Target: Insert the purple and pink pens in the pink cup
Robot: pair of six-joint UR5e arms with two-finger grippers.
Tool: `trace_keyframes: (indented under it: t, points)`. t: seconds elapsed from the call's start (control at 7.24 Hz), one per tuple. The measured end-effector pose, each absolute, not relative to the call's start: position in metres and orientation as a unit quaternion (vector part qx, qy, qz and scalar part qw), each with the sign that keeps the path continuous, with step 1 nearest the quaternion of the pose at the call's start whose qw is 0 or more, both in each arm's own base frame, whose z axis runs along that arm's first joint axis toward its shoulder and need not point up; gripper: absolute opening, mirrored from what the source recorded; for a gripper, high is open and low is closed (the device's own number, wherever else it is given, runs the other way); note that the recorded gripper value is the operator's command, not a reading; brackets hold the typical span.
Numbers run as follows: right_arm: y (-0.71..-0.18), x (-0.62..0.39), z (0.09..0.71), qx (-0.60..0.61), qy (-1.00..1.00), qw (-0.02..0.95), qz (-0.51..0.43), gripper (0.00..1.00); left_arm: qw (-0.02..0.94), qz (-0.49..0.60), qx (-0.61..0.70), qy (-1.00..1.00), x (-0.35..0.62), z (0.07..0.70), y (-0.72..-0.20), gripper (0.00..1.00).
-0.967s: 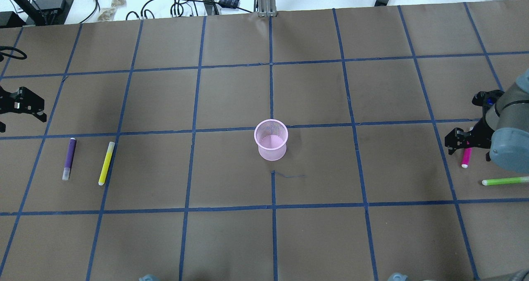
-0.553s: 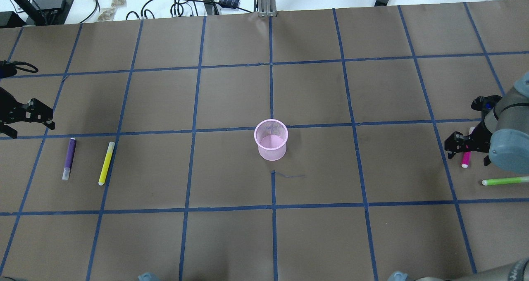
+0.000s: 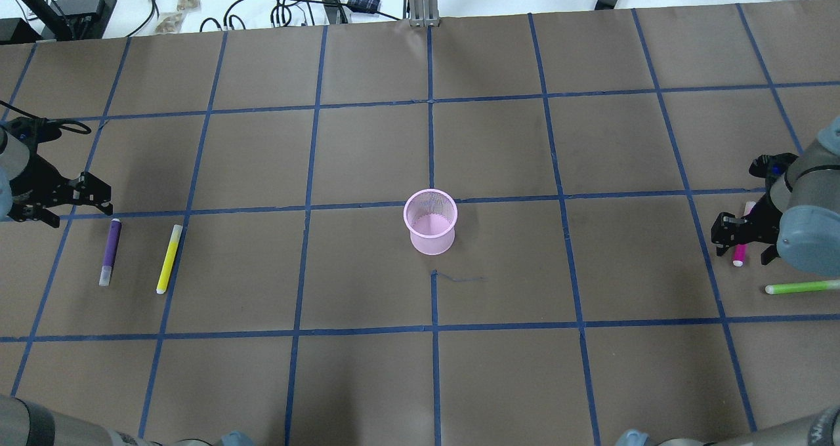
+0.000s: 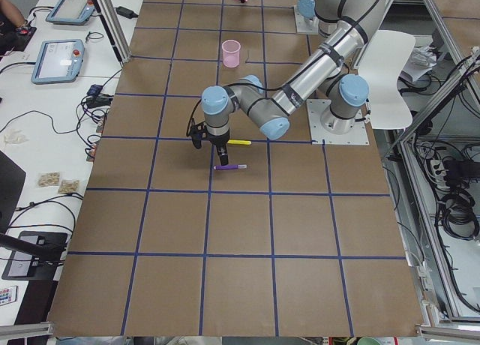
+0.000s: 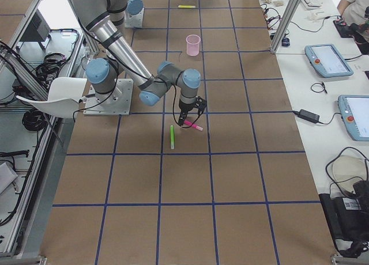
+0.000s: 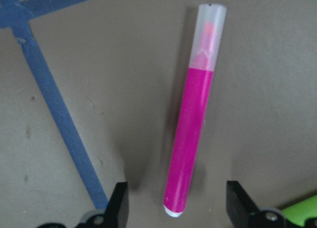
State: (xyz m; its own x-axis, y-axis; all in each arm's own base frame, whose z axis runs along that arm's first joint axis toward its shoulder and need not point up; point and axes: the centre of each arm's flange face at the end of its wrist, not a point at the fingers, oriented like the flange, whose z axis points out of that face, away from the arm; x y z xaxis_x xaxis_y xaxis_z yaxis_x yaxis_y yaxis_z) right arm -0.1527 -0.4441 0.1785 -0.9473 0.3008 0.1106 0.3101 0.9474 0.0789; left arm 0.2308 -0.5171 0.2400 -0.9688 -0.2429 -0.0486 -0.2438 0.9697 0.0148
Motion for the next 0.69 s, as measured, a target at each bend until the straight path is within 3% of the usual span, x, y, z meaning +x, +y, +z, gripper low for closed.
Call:
trace_keyframes:
  t: [0.28, 0.69]
  points:
    - [-0.444, -0.153, 0.178, -0.155, -0.985, 0.049, -0.048, 0.66, 0.021, 0.012, -0.126, 0.992, 0.238, 0.215, -0.521, 0.94]
    - [-0.444, -0.154, 0.177, -0.156, -0.985, 0.049, -0.05, 0.62, 0.014, 0.024, -0.126, 0.992, 0.242, 0.187, -0.524, 0.78]
